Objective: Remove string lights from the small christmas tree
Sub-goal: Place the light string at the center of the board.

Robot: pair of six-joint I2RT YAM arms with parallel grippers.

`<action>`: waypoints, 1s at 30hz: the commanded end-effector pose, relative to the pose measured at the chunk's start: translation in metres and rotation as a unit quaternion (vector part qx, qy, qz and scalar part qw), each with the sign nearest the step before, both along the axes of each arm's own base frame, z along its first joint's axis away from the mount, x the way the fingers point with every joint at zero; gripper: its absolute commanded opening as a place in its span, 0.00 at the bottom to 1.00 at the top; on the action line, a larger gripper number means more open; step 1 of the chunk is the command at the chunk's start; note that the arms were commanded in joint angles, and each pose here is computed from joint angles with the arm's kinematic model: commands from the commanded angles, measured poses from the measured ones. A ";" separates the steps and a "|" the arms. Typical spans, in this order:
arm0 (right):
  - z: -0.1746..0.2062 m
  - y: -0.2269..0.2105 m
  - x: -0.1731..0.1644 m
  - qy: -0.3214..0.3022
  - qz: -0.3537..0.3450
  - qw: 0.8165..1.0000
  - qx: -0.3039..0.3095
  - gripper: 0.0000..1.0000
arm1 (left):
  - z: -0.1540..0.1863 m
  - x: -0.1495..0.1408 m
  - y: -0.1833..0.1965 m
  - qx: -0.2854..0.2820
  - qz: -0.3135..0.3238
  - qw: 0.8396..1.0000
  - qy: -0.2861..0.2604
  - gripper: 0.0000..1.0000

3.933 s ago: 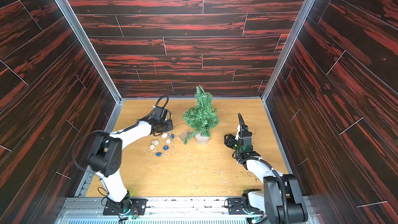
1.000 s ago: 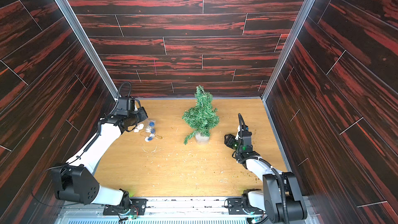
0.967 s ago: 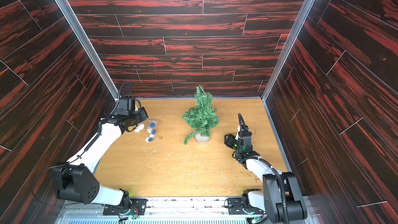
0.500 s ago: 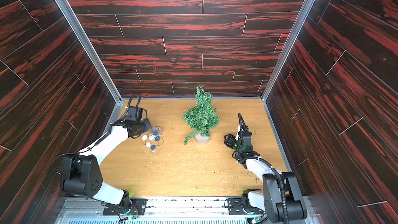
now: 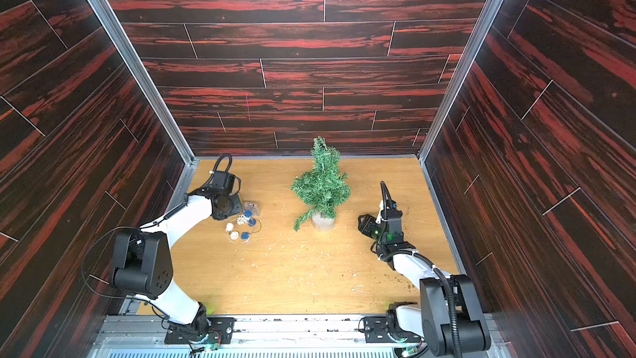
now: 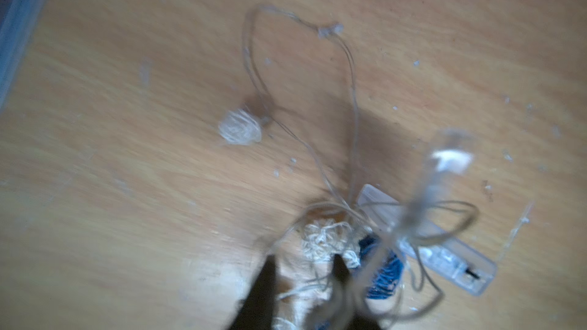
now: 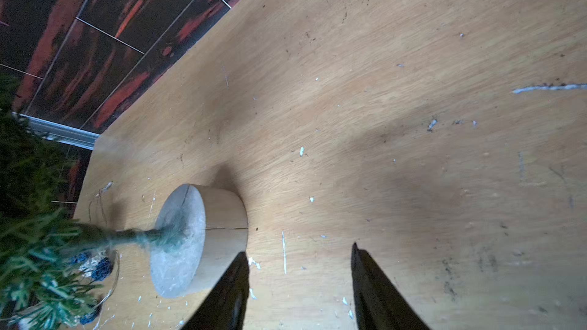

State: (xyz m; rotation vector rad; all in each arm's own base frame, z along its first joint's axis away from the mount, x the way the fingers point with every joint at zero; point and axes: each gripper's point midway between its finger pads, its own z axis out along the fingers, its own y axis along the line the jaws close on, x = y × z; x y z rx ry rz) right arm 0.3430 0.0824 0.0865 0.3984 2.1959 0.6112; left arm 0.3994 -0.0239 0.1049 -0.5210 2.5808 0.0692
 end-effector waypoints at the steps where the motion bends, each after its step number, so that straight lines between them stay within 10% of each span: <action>1: 0.004 -0.002 0.002 -0.004 -0.004 1.000 0.000 0.55 | 0.028 -0.010 0.015 0.039 0.018 0.999 -0.002 0.49; 9: 0.004 -0.001 0.002 -0.002 -0.004 1.000 0.003 0.55 | 0.080 -0.009 -0.016 -0.056 -0.015 0.995 -0.081 0.78; 17: 0.007 0.000 0.003 -0.008 -0.002 1.000 0.009 0.55 | 0.090 -0.002 -0.032 -0.060 -0.043 0.994 -0.079 0.38; 30: 0.004 -0.002 0.003 -0.003 -0.004 1.000 0.003 0.55 | 0.042 0.056 -0.095 -0.086 -0.097 0.990 -0.051 0.37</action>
